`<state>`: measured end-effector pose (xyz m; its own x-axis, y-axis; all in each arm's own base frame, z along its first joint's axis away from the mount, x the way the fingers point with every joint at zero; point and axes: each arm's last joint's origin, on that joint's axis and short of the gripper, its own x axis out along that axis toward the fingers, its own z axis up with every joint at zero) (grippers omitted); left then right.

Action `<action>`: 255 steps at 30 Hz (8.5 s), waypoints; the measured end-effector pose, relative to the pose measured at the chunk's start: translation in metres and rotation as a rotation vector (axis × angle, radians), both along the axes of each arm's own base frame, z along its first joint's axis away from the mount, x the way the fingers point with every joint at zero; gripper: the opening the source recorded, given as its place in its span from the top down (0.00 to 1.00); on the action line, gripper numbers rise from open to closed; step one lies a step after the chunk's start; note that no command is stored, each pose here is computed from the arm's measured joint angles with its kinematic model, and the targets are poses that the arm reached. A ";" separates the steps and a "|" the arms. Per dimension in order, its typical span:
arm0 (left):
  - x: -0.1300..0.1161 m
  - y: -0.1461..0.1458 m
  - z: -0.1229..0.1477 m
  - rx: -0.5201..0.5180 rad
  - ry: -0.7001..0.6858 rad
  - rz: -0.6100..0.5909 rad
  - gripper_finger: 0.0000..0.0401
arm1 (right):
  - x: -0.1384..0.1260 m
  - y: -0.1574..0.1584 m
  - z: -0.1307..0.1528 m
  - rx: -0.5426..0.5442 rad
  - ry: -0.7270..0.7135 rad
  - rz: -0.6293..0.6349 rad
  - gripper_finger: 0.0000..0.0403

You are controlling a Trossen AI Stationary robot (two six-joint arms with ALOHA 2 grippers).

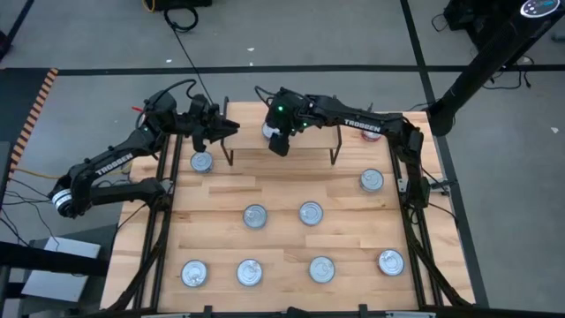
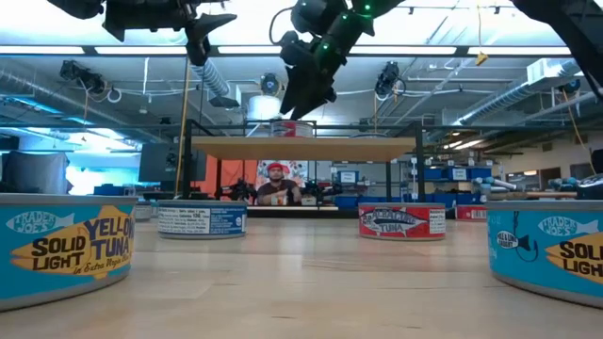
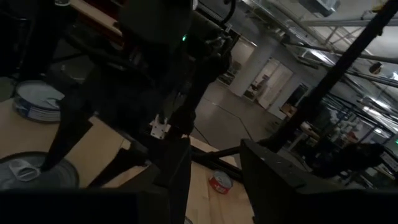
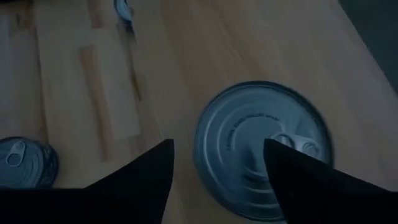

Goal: Stack canned seafood by type on shelf
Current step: Put the middle left red tuna can on the shelf, then put the bottom right yellow and blue tuna can on the shelf

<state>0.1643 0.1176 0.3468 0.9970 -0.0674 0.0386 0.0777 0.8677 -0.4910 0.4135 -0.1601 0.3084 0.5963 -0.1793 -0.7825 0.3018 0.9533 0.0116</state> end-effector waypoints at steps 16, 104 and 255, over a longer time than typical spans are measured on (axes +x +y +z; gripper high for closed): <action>0.000 0.002 0.000 0.015 -0.003 0.080 0.65 | -0.011 -0.025 -0.015 0.105 -0.006 0.019 0.94; 0.028 -0.009 -0.031 0.248 0.195 0.024 0.99 | -0.155 0.136 0.005 0.333 -0.367 -0.090 1.00; 0.111 -0.058 -0.078 0.420 0.316 -0.089 0.99 | -0.122 0.300 -0.159 0.643 0.334 0.085 0.69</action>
